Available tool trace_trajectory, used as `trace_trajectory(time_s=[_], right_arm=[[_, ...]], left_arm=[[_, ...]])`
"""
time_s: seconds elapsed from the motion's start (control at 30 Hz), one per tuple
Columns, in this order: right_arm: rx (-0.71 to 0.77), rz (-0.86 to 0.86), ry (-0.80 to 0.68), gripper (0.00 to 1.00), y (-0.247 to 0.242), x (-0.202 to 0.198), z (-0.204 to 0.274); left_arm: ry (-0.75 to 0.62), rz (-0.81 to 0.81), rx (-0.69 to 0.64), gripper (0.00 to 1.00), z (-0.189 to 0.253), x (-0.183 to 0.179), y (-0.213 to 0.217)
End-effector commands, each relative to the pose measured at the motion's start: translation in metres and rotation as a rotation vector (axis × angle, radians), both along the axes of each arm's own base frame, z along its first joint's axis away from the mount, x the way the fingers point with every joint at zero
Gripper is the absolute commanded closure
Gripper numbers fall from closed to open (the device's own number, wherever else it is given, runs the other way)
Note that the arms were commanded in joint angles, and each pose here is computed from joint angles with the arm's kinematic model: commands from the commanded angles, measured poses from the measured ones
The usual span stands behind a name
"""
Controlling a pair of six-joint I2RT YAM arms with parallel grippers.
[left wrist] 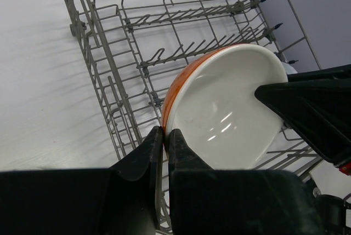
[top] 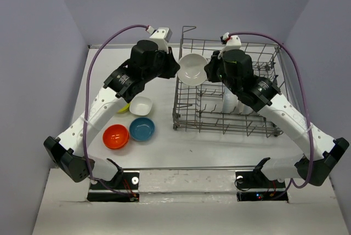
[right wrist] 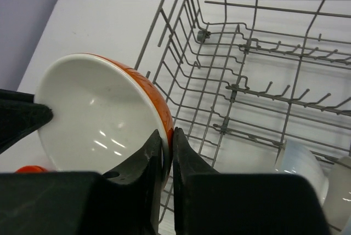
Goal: Load the bowls into the dish rack
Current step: Pass from the left arm to the right, then insert the bowl into the dish rack.
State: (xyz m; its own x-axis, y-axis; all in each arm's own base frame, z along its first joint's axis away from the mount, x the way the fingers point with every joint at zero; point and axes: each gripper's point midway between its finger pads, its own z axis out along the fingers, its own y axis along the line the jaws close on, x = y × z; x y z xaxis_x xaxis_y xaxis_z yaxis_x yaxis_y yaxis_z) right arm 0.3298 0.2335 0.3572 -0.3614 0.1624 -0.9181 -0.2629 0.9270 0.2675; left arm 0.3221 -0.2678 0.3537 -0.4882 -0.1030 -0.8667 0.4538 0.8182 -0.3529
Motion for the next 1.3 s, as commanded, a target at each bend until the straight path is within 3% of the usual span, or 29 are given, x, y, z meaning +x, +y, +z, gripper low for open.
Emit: trace_trajectory(time_s=[0.0, 0.07, 0.2, 0.5, 0.73, 0.87, 1.27], right_arm=[[0.025, -0.018, -0.054, 0.93, -0.002, 0.002, 0.025], [0.023, -0.023, -0.053, 0.99, -0.003, 0.002, 0.024], [0.022, -0.035, -0.055, 0.99, -0.005, 0.002, 0.025], [0.024, -0.045, -0.066, 0.99, -0.011, -0.001, 0.031], [0.024, -0.054, -0.065, 0.99, -0.015, -0.004, 0.03], [0.016, -0.073, -0.069, 0.99, -0.02, -0.005, 0.03], [-0.045, -0.214, -0.092, 0.99, -0.059, -0.009, 0.037]], left_arm=[[-0.102, -0.016, -0.062, 1.0, 0.042, 0.001, -0.005], [-0.101, -0.019, -0.063, 1.0, 0.042, 0.001, -0.005], [-0.097, -0.027, -0.06, 0.99, 0.041, 0.001, -0.008], [-0.098, -0.042, -0.064, 0.57, 0.042, 0.002, -0.013], [-0.107, -0.053, -0.073, 0.43, 0.044, 0.003, -0.016], [-0.118, -0.05, -0.077, 0.41, 0.047, 0.002, -0.015], [-0.166, 0.165, -0.078, 0.36, 0.061, 0.005, 0.031]])
